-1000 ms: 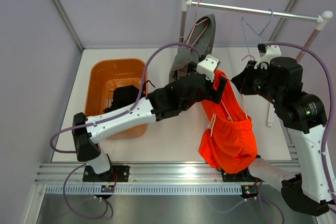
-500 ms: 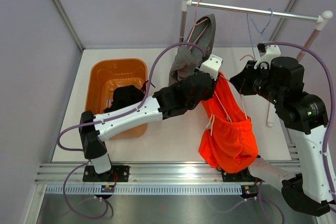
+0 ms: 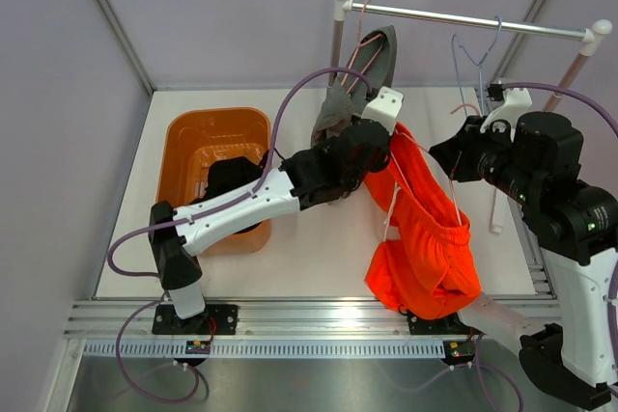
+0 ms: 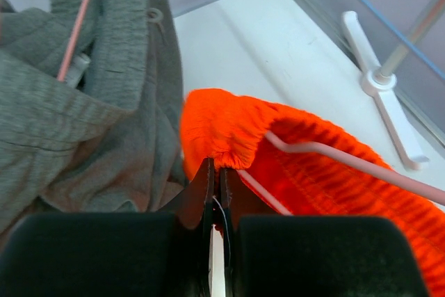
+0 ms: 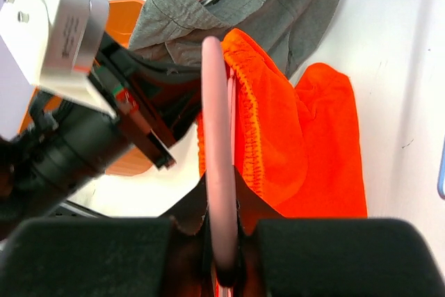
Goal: Remove the shorts from the hanger
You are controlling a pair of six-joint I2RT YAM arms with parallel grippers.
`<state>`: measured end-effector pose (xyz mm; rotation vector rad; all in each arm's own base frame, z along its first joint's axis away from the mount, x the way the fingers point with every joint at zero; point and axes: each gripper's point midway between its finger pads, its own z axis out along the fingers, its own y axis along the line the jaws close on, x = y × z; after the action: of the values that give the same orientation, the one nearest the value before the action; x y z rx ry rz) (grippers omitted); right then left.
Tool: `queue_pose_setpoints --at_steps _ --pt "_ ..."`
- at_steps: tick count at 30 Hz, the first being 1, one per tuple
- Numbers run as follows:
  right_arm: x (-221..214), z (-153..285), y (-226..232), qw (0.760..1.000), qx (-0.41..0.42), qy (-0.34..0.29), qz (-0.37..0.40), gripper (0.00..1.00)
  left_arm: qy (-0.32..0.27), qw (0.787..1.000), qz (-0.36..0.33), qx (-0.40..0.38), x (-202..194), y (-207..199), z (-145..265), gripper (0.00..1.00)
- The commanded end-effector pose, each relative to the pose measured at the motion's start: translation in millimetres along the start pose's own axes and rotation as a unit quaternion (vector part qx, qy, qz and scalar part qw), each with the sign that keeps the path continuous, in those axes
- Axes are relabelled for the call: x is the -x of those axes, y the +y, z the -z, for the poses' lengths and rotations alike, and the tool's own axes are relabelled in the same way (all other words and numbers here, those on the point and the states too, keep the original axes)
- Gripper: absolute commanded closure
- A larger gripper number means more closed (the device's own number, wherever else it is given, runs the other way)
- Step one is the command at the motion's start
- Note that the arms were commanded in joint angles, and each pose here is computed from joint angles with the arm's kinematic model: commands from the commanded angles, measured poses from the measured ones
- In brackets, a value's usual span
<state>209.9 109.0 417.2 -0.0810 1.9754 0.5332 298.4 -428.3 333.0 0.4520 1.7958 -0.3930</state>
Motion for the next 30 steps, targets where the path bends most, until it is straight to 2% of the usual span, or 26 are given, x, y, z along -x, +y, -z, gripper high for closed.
queue_pose_setpoints --at_steps 1,5,10,14,20,21,24,26,30 --pt "9.6 28.0 22.0 0.998 0.056 -0.026 0.010 1.00 -0.049 0.996 0.022 0.071 44.3 44.8 1.4 1.00" --pt "3.5 35.1 27.5 0.997 0.074 -0.016 0.015 1.00 -0.061 0.993 0.032 0.094 58.5 70.9 -4.9 1.00" --pt "-0.3 45.4 35.2 0.995 0.099 -0.015 0.019 1.00 -0.055 0.994 0.029 0.088 62.3 79.4 -17.9 1.00" --pt "0.9 51.2 38.8 0.994 0.109 -0.023 0.020 1.00 -0.042 0.996 0.024 0.072 52.9 77.3 -33.4 1.00" --pt "20.0 57.1 28.0 0.995 0.071 -0.068 0.015 1.00 -0.016 0.999 0.028 0.032 26.7 63.5 -36.1 1.00" --pt "22.7 56.8 26.7 0.995 0.066 -0.074 0.011 1.00 0.000 1.000 0.027 0.015 11.4 57.1 -36.4 1.00" --pt "30.9 51.4 11.6 0.995 0.022 -0.093 0.002 1.00 -0.014 1.000 0.018 -0.021 6.4 36.3 -16.1 1.00" --pt "36.4 46.8 0.3 0.994 -0.010 -0.106 -0.002 1.00 -0.041 0.997 0.007 -0.059 17.6 11.8 15.5 1.00" --pt "40.5 33.9 -13.3 0.992 -0.046 -0.119 -0.006 1.00 -0.057 0.984 -0.041 -0.161 21.8 -39.9 73.3 1.00"
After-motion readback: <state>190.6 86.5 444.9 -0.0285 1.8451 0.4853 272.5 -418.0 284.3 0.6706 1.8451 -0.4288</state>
